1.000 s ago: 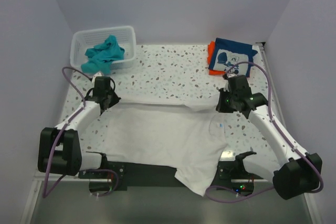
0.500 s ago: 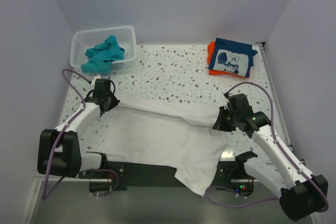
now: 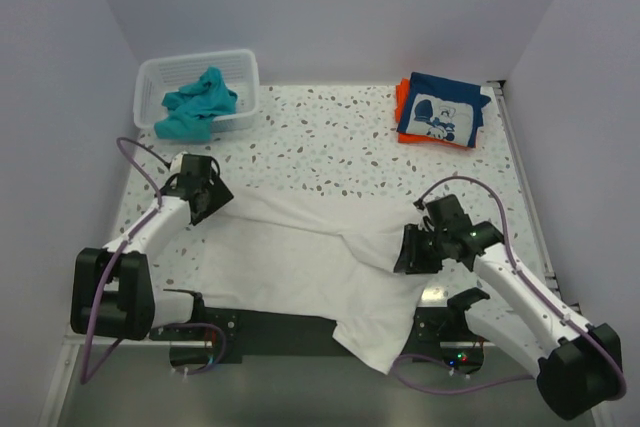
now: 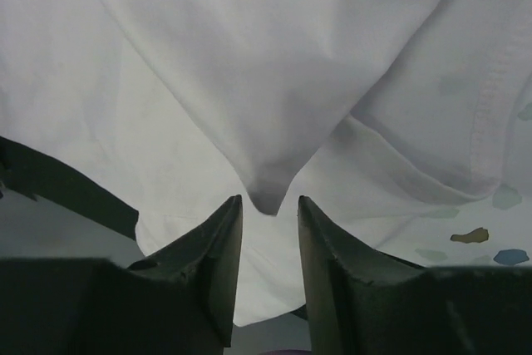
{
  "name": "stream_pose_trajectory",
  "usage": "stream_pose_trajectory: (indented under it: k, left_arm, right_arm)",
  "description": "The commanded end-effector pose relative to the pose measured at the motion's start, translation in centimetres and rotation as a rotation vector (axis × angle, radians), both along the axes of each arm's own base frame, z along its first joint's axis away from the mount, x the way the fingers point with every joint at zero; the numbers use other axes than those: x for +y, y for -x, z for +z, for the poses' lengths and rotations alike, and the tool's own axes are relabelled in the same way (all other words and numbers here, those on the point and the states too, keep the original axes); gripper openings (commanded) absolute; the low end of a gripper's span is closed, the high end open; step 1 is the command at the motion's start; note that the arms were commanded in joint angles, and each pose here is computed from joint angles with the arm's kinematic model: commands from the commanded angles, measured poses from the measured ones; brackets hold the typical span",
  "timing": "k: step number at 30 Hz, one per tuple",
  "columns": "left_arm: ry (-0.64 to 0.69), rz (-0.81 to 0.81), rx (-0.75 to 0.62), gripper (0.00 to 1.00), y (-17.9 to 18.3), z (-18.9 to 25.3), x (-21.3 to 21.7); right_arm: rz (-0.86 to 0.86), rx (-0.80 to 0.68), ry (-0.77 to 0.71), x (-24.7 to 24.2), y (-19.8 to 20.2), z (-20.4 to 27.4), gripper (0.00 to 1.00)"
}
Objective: Fold and stack the t-shirts
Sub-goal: Fold the tshirt
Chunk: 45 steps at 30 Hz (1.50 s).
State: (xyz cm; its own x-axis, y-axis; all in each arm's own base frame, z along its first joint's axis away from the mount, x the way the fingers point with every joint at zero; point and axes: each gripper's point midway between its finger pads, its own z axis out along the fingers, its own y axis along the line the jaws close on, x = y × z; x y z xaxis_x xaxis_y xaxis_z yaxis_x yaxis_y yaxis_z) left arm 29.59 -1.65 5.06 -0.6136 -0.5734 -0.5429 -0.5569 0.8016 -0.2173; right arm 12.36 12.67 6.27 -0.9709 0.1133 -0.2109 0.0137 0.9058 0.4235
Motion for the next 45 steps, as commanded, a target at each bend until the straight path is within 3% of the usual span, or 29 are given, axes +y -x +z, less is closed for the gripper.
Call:
stream_pose_trajectory:
  k: [1, 2, 3, 4, 12, 18, 28, 36, 45]
  left_arm:
    - [-0.021, 0.07, -0.009, 0.78, 0.7, 1.1, 0.9]
    - [-0.009, 0.069, -0.028, 0.86, 0.3, 1.8, 0.7]
    - [-0.004, 0.068, -0.036, 0.92, 0.2, 2.3, 0.7]
    - [0.005, 0.062, -0.059, 1.0, 0.1, 3.0, 0.5]
    - [0.057, -0.007, -0.12, 1.0, -1.9, 5.6, -1.0]
    - [0.137, -0.114, -0.074, 1.0, -3.6, 2.8, -3.8]
    - [0.15, -0.161, 0.071, 1.0, -4.2, -2.9, -4.9]
    - [0.119, -0.113, 0.135, 1.0, -3.5, -4.7, -3.8]
    - [0.119, -0.091, 0.134, 1.0, -5.6, -4.9, -3.8]
  right_arm:
    - [0.044, -0.001, -0.045, 0.7, 1.2, 0.8, 0.39]
    - [0.053, -0.006, -0.05, 0.8, 1.3, 1.1, 0.64]
    - [0.054, -0.017, -0.058, 0.9, 1.2, 1.7, 0.72]
    - [0.057, -0.035, -0.069, 1.0, 1.1, 2.1, 0.99]
    - [0.066, -0.18, -0.067, 2.0, -3.3, 5.8, 0.99]
    - [-0.024, -0.246, 0.017, 2.1, -8.6, 4.9, 0.99]
    - [-0.114, -0.165, 0.279, -0.6, -15.0, -0.9, 0.99]
    - [-0.153, -0.082, 0.328, -2.2, -17.4, -4.7, 0.99]
    - [-0.151, -0.064, 0.354, -2.1, -22.4, -6.7, 0.99]
